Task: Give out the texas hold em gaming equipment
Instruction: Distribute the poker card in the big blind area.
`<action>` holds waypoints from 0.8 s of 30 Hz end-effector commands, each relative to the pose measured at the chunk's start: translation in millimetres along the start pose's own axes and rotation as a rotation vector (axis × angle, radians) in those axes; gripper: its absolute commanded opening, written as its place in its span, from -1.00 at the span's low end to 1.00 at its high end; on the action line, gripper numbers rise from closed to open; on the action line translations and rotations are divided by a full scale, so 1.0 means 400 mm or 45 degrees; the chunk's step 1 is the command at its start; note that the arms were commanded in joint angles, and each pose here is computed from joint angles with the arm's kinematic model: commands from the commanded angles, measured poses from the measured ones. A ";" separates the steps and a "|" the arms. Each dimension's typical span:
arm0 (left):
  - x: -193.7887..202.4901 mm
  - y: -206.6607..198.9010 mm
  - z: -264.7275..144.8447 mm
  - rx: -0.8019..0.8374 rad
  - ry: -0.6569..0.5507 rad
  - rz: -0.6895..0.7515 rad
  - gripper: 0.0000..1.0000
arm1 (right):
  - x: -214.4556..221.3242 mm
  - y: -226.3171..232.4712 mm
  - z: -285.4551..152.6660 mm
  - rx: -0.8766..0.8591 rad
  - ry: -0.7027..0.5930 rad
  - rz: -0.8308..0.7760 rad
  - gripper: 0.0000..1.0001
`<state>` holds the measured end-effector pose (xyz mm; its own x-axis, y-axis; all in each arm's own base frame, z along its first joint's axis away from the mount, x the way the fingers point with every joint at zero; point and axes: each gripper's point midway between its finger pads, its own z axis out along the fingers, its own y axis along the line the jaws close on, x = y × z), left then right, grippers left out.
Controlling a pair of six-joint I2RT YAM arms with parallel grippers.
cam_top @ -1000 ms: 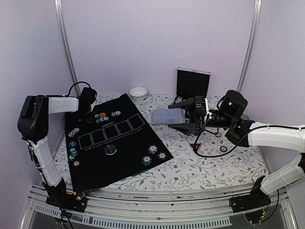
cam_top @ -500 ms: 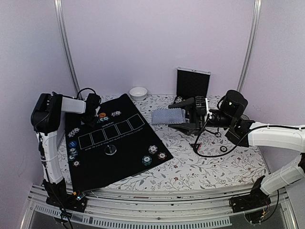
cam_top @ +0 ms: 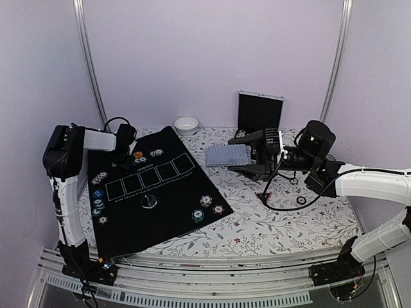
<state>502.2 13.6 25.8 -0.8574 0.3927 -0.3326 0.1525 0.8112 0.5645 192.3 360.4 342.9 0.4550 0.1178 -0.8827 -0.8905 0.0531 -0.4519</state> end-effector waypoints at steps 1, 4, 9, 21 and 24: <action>0.006 -0.014 -0.002 0.074 0.026 -0.043 -0.46 | -0.027 -0.005 -0.010 0.007 -0.027 -0.009 0.18; 0.003 -0.001 -0.024 0.077 0.031 -0.071 -0.33 | -0.027 -0.006 -0.010 0.007 -0.028 -0.010 0.18; -0.026 0.031 -0.106 0.119 -0.012 -0.144 -0.23 | -0.027 -0.005 -0.011 0.008 -0.027 -0.008 0.18; -0.241 -0.059 -0.799 0.490 -1.027 0.090 -0.01 | -0.031 0.006 -0.012 -0.025 -0.037 -0.003 0.18; -0.178 -0.188 -1.034 0.711 -1.400 0.414 0.01 | -0.031 0.007 -0.012 -0.029 -0.039 0.003 0.18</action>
<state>426.0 -164.0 284.3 -0.3323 0.4836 -0.8098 0.3887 0.8525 0.3496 189.6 360.1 342.7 0.4518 0.1239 -0.8835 -0.8918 0.0371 -0.4508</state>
